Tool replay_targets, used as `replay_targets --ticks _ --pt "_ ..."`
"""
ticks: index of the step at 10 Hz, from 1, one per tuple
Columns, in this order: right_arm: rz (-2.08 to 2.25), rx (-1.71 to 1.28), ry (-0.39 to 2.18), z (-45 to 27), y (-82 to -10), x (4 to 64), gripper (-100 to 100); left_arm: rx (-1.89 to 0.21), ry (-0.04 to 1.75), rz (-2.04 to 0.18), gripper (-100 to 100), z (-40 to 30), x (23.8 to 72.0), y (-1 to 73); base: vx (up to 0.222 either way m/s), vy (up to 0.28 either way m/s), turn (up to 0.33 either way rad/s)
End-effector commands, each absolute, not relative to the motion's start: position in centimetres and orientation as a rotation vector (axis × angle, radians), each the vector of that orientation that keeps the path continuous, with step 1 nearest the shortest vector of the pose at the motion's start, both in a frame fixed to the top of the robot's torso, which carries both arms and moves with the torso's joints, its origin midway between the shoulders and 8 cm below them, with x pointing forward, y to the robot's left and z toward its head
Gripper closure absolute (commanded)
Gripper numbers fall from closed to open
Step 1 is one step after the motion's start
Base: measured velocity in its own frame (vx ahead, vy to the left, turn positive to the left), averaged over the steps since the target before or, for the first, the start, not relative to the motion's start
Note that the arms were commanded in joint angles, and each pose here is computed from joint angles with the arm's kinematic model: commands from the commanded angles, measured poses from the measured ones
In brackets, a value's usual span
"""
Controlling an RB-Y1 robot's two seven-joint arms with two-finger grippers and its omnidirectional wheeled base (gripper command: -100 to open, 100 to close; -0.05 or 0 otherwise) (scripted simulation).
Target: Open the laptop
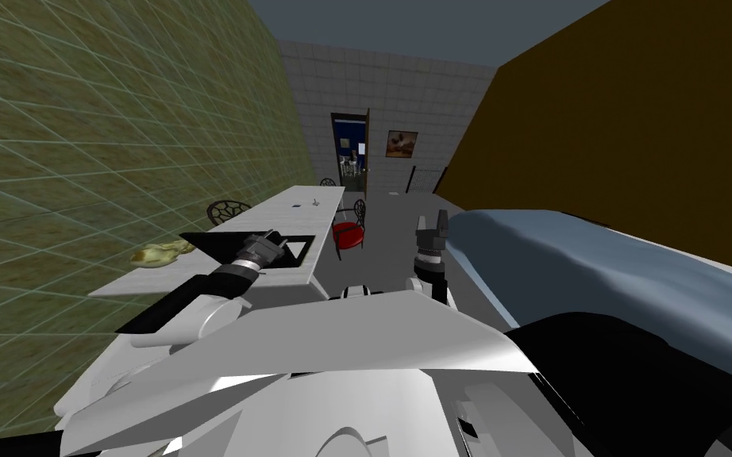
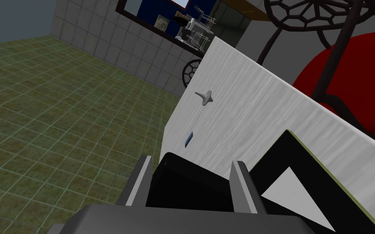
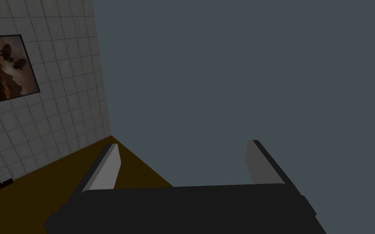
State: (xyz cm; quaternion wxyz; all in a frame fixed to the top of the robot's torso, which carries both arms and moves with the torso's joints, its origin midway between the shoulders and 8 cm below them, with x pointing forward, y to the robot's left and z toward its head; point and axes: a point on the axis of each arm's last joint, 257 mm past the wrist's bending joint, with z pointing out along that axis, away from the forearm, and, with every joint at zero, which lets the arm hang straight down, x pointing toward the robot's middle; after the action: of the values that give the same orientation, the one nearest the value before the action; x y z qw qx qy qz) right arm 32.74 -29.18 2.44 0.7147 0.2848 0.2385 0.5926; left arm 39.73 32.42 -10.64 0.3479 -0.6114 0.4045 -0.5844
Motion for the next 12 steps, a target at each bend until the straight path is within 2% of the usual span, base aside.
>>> replay_targets --ticks 1,12 --pt "1.312 0.631 0.528 2.4 -29.2 32.7 0 -1.639 1.086 -1.476 100 -11.2 39.1 32.6 0.083 -0.019 0.022" --pt "1.313 0.631 0.528 2.4 -29.2 32.7 0 -1.787 1.226 -1.334 100 -11.4 35.7 32.3 0.066 -0.014 0.014"
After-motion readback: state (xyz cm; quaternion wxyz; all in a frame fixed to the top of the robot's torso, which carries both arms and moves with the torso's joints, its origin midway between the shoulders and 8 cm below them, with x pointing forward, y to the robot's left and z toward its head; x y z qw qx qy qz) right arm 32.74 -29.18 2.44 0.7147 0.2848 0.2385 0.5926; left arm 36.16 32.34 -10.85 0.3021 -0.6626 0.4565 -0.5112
